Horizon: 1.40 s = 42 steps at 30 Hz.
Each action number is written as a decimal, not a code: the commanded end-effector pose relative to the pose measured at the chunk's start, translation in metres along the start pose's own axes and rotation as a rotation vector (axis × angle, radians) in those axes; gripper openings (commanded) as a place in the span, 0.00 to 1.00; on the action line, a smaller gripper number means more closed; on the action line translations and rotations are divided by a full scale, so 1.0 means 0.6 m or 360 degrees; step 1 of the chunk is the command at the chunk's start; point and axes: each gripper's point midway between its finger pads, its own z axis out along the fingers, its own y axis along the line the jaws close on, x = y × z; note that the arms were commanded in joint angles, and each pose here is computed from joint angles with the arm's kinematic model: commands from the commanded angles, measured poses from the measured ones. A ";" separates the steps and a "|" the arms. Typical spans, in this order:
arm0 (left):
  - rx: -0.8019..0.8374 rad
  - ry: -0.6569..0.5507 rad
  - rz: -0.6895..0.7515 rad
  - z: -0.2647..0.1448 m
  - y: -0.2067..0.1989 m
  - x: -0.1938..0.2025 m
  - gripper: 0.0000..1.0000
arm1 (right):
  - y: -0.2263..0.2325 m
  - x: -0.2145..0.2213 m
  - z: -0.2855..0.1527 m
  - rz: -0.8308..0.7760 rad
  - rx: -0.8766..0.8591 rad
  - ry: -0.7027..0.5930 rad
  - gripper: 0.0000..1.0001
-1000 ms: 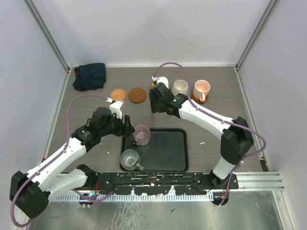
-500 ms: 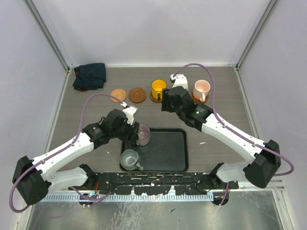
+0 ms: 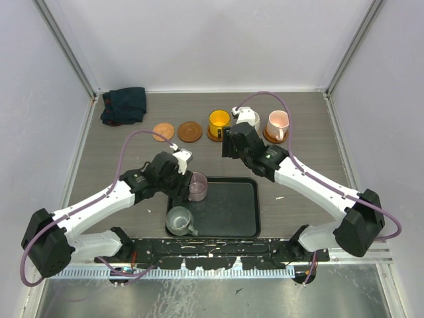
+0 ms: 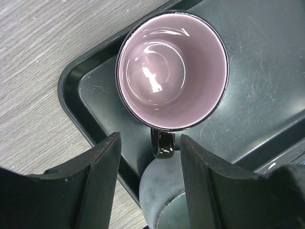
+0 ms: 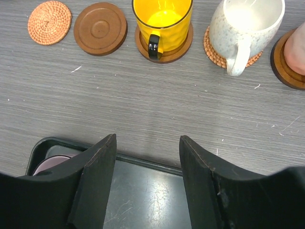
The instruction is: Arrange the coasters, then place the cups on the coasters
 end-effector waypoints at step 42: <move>-0.0109 -0.0053 0.0010 0.079 0.013 0.020 0.00 | 0.029 0.015 0.029 0.0038 -0.0073 0.0045 0.61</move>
